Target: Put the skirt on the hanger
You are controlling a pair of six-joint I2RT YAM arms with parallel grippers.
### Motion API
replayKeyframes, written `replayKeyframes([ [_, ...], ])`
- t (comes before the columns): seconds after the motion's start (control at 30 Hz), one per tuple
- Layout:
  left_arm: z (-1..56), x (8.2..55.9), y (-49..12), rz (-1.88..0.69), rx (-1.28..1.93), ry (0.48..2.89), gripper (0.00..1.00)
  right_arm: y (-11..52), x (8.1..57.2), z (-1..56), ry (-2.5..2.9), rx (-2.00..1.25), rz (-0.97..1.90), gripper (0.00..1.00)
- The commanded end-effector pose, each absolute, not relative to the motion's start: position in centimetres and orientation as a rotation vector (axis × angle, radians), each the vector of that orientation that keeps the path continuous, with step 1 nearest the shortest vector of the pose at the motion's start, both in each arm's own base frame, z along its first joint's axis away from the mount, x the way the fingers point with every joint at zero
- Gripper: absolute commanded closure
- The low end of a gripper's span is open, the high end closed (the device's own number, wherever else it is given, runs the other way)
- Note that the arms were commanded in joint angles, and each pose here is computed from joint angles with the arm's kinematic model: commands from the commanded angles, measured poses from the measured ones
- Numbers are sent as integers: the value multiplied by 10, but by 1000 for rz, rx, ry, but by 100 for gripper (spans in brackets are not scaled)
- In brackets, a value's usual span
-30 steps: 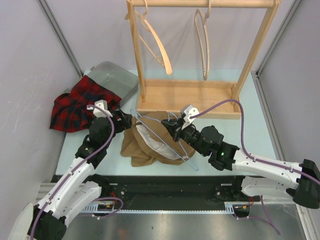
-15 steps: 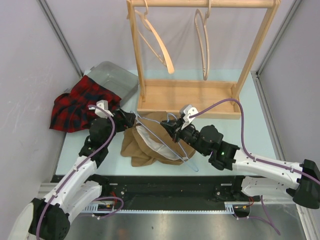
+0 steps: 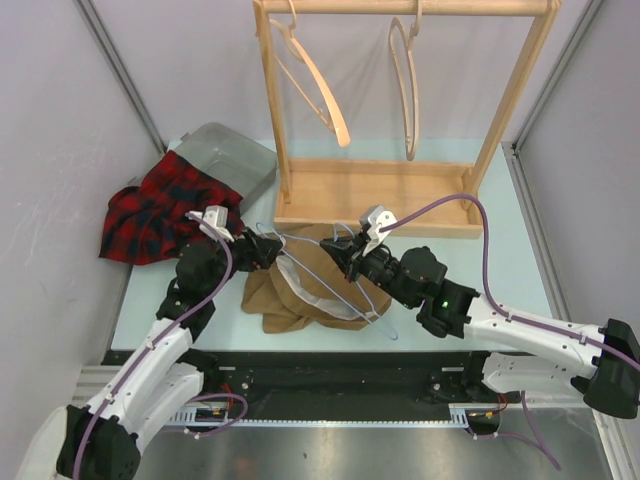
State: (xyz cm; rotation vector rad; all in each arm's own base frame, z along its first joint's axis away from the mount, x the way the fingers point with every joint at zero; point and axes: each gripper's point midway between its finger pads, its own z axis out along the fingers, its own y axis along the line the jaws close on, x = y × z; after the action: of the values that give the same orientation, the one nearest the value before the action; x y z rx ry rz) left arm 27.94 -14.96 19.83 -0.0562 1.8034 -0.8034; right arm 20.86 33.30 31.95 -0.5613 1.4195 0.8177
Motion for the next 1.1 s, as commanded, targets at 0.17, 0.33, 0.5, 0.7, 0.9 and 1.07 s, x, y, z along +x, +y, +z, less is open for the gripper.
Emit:
replayKeyframes([
  [0.17, 238, 271, -117, -588, -63, 1826, 0, 325, 208, 387, 1270, -464, 880, 100],
  [0.33, 294, 263, -89, -461, -124, 1759, 0, 318, 209, 424, 1214, -467, 846, 100],
  [0.5, 352, 249, -97, -503, -8, 1695, 0, 310, 212, 454, 1198, -513, 786, 100],
  [0.7, 406, 238, -116, -569, 155, 1639, 0, 293, 210, 501, 1168, -562, 734, 100],
  [0.9, 458, 229, -130, -626, 275, 1559, 0, 278, 209, 552, 1165, -580, 734, 100],
  [1.07, 491, 209, -145, -699, 402, 1475, 0, 289, 197, 576, 1169, -699, 842, 100],
])
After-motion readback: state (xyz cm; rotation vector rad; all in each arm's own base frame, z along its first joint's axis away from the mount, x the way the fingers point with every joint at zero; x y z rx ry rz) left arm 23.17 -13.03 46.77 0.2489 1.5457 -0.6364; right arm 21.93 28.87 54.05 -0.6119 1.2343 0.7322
